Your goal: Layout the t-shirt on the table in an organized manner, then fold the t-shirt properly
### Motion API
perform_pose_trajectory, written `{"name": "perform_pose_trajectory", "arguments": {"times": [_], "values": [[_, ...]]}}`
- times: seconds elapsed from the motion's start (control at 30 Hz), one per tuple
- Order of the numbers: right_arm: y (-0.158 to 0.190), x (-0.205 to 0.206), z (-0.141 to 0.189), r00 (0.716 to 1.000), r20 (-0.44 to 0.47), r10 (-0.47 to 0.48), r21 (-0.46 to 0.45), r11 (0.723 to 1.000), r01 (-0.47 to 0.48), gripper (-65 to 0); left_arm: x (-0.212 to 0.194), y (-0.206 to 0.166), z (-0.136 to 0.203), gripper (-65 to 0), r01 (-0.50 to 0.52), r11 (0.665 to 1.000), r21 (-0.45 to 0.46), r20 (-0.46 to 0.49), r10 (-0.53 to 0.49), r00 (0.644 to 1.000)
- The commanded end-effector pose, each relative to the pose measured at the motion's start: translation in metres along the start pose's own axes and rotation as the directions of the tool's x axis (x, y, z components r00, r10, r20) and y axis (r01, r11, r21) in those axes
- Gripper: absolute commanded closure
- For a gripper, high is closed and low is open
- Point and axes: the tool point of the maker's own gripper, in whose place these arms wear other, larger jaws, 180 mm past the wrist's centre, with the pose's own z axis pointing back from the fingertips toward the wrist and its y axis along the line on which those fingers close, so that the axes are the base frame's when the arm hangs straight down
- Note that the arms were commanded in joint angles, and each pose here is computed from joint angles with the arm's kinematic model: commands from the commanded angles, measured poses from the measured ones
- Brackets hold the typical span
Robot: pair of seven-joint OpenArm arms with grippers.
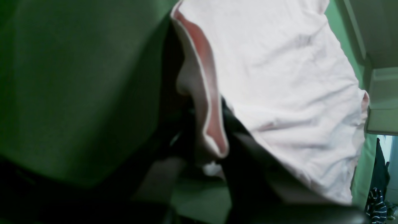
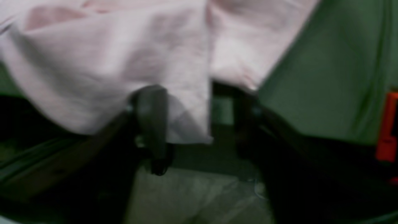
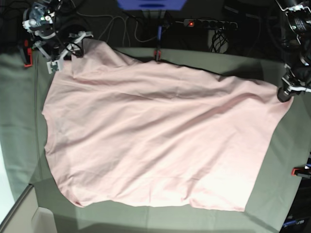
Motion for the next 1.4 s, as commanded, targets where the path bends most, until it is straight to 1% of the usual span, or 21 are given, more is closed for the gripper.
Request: {"name": "perform_pose_trajectory", "arguments": {"times": [0.0,0.03,0.07,0.1,0.17,0.23,0.33,0.4,0.47,0.53,0.6,0.7,0.8,0.97,1.03,1.1,1.2,1.37], "values": [[0.001,0.004,0.004,1.0,0.021,0.007,0.0,1.0,-0.007,-15.4,0.016,-0.006,0.004,-0.1,0.025,1.0,-0.018,0.039,-0.025,0.999],[0.003,0.005,0.003,1.0,0.022,0.011,0.006,1.0,-0.012,-9.5,0.017,-0.006,0.004,-0.1,0.028,0.999,-0.019,0.041,-0.027,0.999],[0.003,0.003,0.004,1.0,0.018,0.011,0.006,1.0,-0.011,-2.2,0.017,-0.007,0.004,-0.1,0.029,0.999,-0.02,0.042,-0.028,0.999],[0.003,0.003,0.004,1.0,0.019,0.011,0.004,1.0,-0.011,0.0,0.017,-0.007,0.004,-0.1,0.029,0.999,-0.02,0.042,-0.028,0.999],[0.003,0.008,0.006,0.999,0.046,-0.005,0.01,1.0,0.005,0.0,0.017,-0.007,0.004,-0.1,0.029,0.999,-0.02,0.042,-0.028,0.999],[-0.004,0.022,0.015,0.995,0.1,-0.03,0.0,1.0,0.031,0.0,0.019,-0.008,0.004,-0.1,0.032,0.999,-0.022,0.045,-0.031,0.999],[-0.021,0.046,0.031,0.978,0.197,-0.063,-0.034,0.997,0.071,0.0,0.02,-0.009,0.003,-0.1,0.032,0.999,-0.025,0.048,-0.031,0.998],[-0.032,0.065,0.04,0.964,0.258,-0.066,-0.063,0.994,0.085,0.0,0.021,-0.009,0.003,-0.1,0.031,0.999,-0.025,0.05,-0.03,0.998],[-0.042,0.079,0.042,0.954,0.294,-0.066,-0.087,0.992,0.096,0.0,0.021,-0.009,0.003,-0.1,0.031,0.999,-0.025,0.05,-0.03,0.998],[-0.05,0.092,0.041,0.948,0.31,-0.075,-0.104,0.988,0.112,0.0,0.023,-0.011,0.002,-0.1,0.032,0.999,-0.03,0.055,-0.03,0.998],[-0.055,0.101,0.039,0.949,0.306,-0.08,-0.113,0.986,0.119,0.0,0.026,-0.013,0.001,-0.1,0.031,0.999,-0.034,0.061,-0.029,0.998],[-0.065,0.117,0.038,0.955,0.29,-0.058,-0.131,0.986,0.1,0.0,0.027,-0.015,0.0,-0.1,0.032,0.999,-0.037,0.065,-0.029,0.997],[-0.076,0.137,0.038,0.955,0.294,-0.039,-0.151,0.985,0.086,0.0,0.031,-0.021,-0.004,-0.1,0.034,0.998,-0.051,0.072,-0.03,0.997],[-0.083,0.161,0.04,0.948,0.317,-0.023,-0.168,0.983,0.08,0.0,0.027,-0.052,-0.025,-0.1,0.089,0.989,-0.117,0.023,-0.087,0.996],[-0.085,0.164,0.036,0.952,0.306,-0.02,-0.18,0.981,0.078,0.0,0.029,-0.067,-0.033,-0.1,0.104,0.983,-0.15,0.022,-0.102,0.995],[-0.086,0.165,0.026,0.956,0.291,-0.032,-0.173,0.981,0.086,0.0,0.04,-0.079,-0.038,-0.1,0.126,0.978,-0.168,0.042,-0.121,0.992],[-0.084,0.165,0.011,0.959,0.276,-0.06,-0.141,0.985,0.102,0.0,0.056,-0.083,-0.042,-0.1,0.183,0.973,-0.139,0.07,-0.175,0.982],[-0.093,0.175,0.003,0.959,0.276,-0.067,-0.131,0.986,0.107,0.0,0.08,-0.09,-0.052,-0.1,0.283,0.957,-0.069,0.101,-0.275,0.956]]}}
